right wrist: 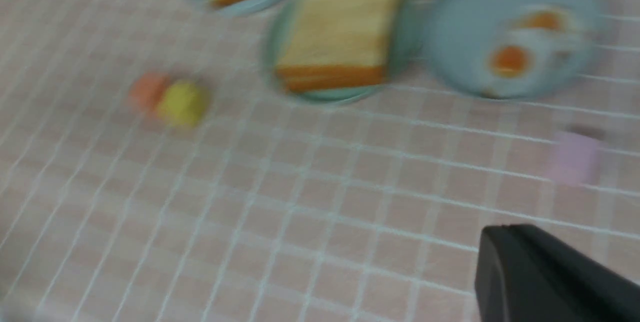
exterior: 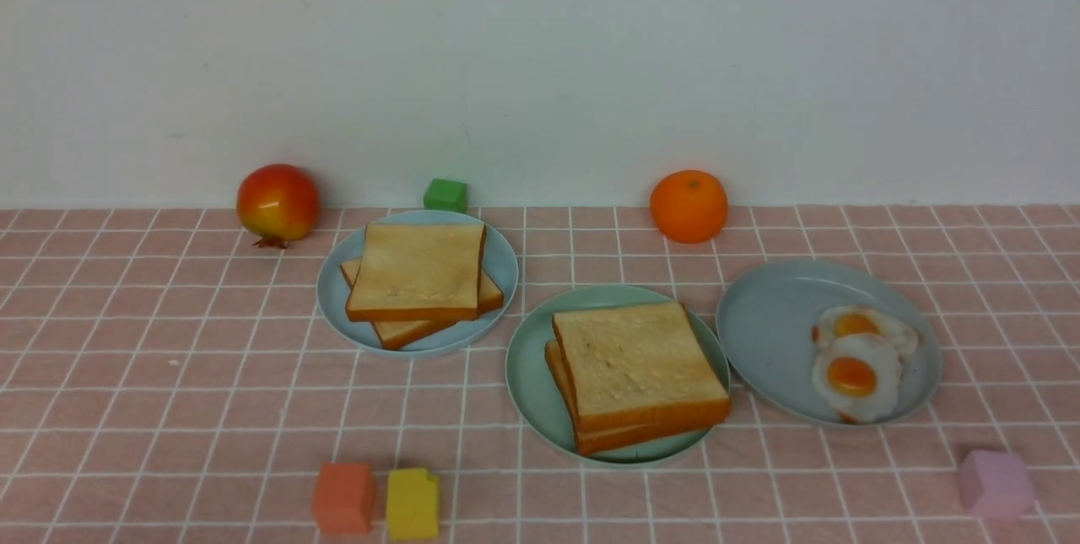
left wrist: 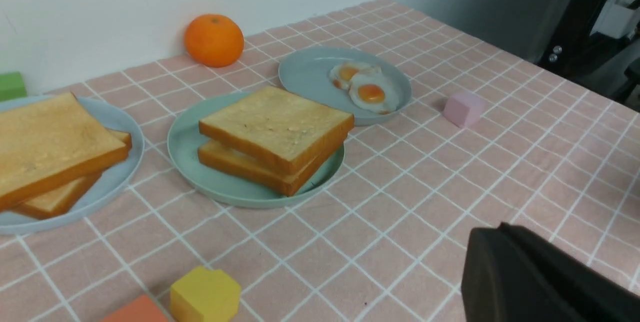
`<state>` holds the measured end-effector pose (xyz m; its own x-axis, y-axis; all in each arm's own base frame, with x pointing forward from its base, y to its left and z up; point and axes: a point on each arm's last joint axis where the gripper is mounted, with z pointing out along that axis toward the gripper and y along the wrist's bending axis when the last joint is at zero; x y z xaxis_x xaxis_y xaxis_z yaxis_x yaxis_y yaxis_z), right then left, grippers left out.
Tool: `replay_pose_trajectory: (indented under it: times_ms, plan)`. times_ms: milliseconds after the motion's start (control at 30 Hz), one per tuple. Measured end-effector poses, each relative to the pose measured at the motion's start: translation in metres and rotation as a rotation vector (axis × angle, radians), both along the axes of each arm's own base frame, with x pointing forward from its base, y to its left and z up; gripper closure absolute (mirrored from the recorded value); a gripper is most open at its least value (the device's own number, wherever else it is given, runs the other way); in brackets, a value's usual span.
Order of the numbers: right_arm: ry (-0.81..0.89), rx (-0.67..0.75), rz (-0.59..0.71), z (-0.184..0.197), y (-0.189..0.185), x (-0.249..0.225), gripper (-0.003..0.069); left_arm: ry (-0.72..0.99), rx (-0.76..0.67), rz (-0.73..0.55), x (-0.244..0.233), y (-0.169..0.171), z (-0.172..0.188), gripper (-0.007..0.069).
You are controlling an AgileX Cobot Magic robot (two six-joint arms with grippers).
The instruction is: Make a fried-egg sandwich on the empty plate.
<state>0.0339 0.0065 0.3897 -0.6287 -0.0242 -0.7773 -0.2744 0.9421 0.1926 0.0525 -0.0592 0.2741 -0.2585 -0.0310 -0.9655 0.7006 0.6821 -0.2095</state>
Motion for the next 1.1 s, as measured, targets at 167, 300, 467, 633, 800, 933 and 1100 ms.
replay_pose_trajectory:
  times_ms: [167,300,467,633,800,933,1100]
  plan:
    - [-0.066,-0.058,-0.219,-0.010,-0.011,-0.004,0.0662,0.000,0.000,0.000,0.000,0.000,0.000,0.0613]
    - [-0.224,-0.110,-0.244,-0.046,-0.007,0.005,0.0665,0.000,0.000,0.000,0.000,0.000,0.000,0.0613]
    - [-0.338,-0.095,-0.274,-0.151,-0.004,0.020,0.0665,0.001,0.001,0.000,0.000,0.000,0.000,0.0613]
    - [-0.357,-0.045,-0.296,-0.212,-0.003,0.019,0.0665,0.001,0.001,0.000,0.000,0.000,0.000,0.0613]
    - [-0.334,-0.020,-0.331,-0.219,-0.005,0.018,0.0665,0.002,0.002,-0.001,0.000,0.000,0.000,0.0613]
    - [-0.335,-0.022,-0.345,-0.219,-0.006,0.018,0.0665,0.002,0.002,-0.001,0.000,0.000,0.000,0.0613]
    - [-0.339,-0.035,-0.345,-0.219,-0.007,0.018,0.0664,0.002,0.002,-0.001,0.000,0.000,0.000,0.0613]
